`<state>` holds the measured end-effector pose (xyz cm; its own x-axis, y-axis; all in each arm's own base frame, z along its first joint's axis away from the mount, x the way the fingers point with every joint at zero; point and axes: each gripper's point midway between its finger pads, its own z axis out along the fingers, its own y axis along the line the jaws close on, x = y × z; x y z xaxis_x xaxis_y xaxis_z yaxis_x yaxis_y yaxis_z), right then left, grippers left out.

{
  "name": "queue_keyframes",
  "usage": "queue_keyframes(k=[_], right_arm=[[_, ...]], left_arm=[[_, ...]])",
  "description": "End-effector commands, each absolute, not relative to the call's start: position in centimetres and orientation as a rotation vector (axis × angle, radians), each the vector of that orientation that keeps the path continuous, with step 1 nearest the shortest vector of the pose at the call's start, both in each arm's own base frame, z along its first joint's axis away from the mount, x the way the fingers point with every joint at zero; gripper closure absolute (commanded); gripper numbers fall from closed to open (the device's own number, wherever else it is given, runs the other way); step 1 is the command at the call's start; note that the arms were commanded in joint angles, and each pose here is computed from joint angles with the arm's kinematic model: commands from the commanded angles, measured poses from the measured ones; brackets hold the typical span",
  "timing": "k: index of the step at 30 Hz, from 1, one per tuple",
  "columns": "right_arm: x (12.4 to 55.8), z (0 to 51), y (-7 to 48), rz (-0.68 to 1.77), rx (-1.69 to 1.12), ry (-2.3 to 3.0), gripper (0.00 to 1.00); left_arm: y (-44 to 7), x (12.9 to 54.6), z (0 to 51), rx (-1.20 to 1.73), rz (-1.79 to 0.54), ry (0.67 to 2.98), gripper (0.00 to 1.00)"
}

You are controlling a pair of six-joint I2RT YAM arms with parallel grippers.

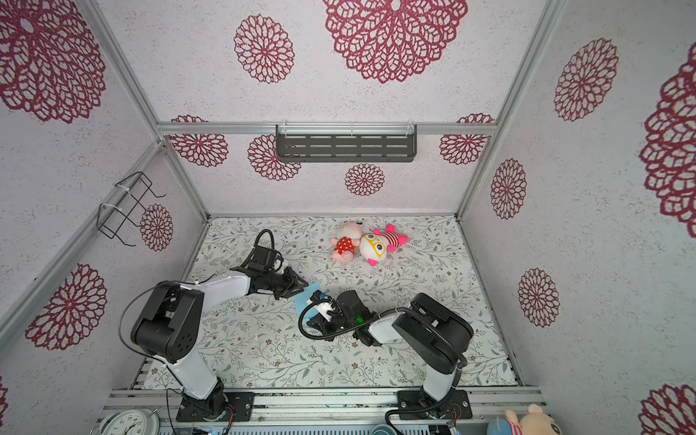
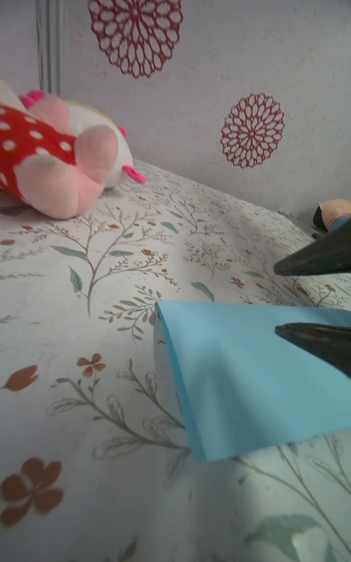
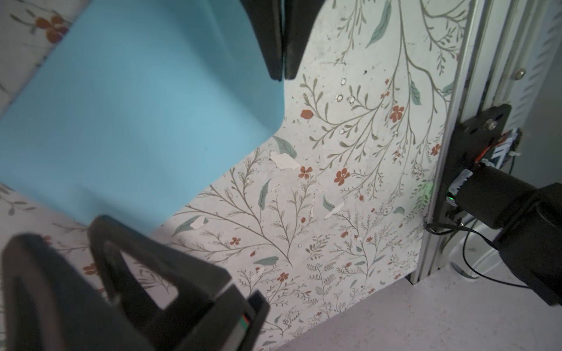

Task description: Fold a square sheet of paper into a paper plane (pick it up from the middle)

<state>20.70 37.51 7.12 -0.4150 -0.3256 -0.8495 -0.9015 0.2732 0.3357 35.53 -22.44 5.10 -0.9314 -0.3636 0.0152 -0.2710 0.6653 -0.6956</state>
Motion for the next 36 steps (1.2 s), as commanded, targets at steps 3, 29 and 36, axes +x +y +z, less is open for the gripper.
queue_keyframes(k=[3,29,36], right_arm=[[20.5,9.4,38.5,1.277,-1.039,1.842,0.9],[24.9,6.0,36.7,1.041,-0.831,2.155,0.9],[25.5,5.9,36.7,1.001,-0.836,2.16,0.9]], left_arm=[[-22.4,34.8,2.9,-0.445,-0.957,2.869,0.77],[-20.8,32.7,-2.0,-0.312,-0.593,3.071,1.0],[-21.0,32.5,-2.3,-0.289,-0.586,3.083,1.0]])
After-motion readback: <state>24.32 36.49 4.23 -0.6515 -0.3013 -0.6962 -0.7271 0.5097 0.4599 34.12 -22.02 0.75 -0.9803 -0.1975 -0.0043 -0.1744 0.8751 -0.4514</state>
